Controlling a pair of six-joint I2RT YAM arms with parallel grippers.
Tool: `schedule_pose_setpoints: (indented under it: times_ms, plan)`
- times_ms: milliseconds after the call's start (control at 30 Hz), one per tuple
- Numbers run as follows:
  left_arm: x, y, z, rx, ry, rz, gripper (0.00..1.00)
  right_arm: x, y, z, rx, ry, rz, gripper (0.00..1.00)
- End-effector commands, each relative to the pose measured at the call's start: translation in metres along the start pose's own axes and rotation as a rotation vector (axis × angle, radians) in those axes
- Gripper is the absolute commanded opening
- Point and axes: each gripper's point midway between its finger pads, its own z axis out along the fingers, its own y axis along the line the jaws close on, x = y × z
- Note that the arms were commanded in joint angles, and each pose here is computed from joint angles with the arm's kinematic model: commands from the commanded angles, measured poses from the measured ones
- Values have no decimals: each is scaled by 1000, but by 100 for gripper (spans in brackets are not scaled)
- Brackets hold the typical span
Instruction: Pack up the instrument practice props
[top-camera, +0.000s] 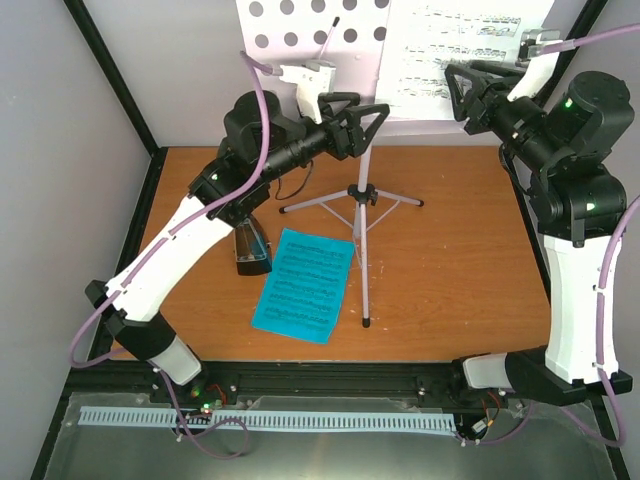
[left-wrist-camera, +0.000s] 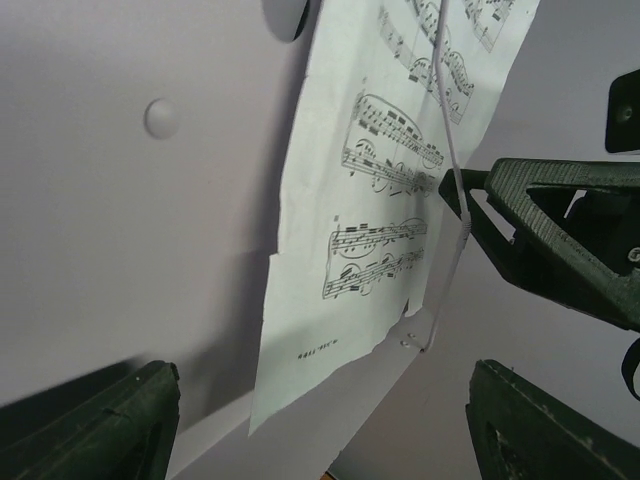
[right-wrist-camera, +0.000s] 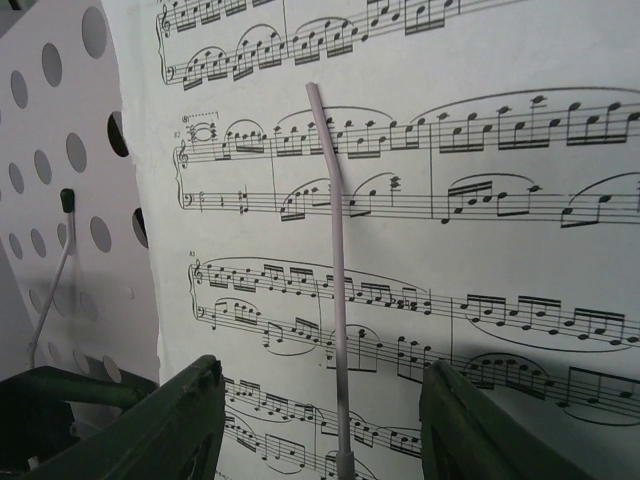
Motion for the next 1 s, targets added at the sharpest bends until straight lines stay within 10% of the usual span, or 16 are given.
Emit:
schedule_pose_setpoints:
  times_ms: [0, 967]
  plan:
    - [-8, -2, 4, -4, -25, -37, 79, -6, 5, -4, -22, -9, -20, 51]
    - [3, -34, 31, 231, 9, -19, 45, -2, 9, 2, -62, -4, -8, 41]
